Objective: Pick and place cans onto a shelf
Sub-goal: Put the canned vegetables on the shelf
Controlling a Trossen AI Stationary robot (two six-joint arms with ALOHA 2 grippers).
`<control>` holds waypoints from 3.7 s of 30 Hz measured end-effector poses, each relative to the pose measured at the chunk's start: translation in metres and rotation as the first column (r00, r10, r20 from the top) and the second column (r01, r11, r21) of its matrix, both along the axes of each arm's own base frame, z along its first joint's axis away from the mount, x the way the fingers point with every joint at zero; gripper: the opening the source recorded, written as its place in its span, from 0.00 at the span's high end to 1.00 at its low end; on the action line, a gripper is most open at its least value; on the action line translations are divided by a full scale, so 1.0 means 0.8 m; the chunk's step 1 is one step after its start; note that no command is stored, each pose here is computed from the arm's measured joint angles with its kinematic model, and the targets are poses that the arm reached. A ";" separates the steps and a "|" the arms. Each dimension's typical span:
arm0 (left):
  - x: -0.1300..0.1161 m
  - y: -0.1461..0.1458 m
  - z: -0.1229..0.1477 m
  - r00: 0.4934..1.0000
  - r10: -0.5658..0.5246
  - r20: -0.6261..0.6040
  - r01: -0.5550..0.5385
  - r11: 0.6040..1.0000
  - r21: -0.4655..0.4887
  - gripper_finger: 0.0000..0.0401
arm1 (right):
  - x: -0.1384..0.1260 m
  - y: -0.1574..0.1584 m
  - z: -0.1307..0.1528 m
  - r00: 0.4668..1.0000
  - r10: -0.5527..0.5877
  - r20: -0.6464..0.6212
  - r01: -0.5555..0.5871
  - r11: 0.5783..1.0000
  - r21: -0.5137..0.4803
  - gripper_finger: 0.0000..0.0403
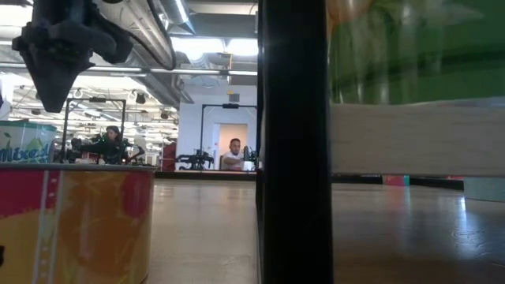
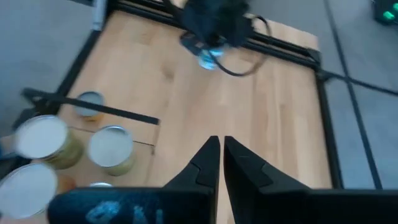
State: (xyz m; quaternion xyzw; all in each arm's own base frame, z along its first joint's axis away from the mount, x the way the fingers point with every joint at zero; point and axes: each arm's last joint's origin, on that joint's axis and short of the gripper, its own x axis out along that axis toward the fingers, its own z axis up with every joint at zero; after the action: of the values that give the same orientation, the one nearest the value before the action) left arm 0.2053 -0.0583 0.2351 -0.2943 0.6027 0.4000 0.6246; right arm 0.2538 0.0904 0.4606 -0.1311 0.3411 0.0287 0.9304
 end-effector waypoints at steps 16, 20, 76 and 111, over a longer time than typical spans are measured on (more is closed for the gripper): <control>-0.005 0.002 0.000 0.993 0.113 -0.019 -0.112 0.993 0.041 0.92 | -0.001 -0.002 -0.001 0.998 -0.059 -0.003 0.059 0.998 -0.004 0.94; -0.006 0.002 0.000 0.991 0.132 -0.017 -0.131 0.990 0.042 0.92 | -0.001 -0.002 -0.001 0.998 -0.058 -0.004 0.058 0.998 -0.006 0.94; -0.013 0.000 -0.021 0.991 0.120 -0.067 -0.120 0.993 0.001 0.92 | -0.002 -0.002 -0.003 0.998 -0.057 -0.015 0.057 0.998 -0.012 0.94; 0.029 0.018 0.069 0.968 -0.210 0.140 0.209 0.978 0.027 1.00 | -0.002 -0.002 -0.003 0.998 -0.055 -0.015 0.055 0.998 -0.015 0.94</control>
State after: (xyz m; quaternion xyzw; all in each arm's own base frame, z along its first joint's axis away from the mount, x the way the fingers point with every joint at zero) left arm 0.2281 -0.0440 0.2903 -0.2529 0.5818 0.3136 0.7065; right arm 0.2523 0.0885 0.4585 -0.1281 0.3519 0.0019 0.9272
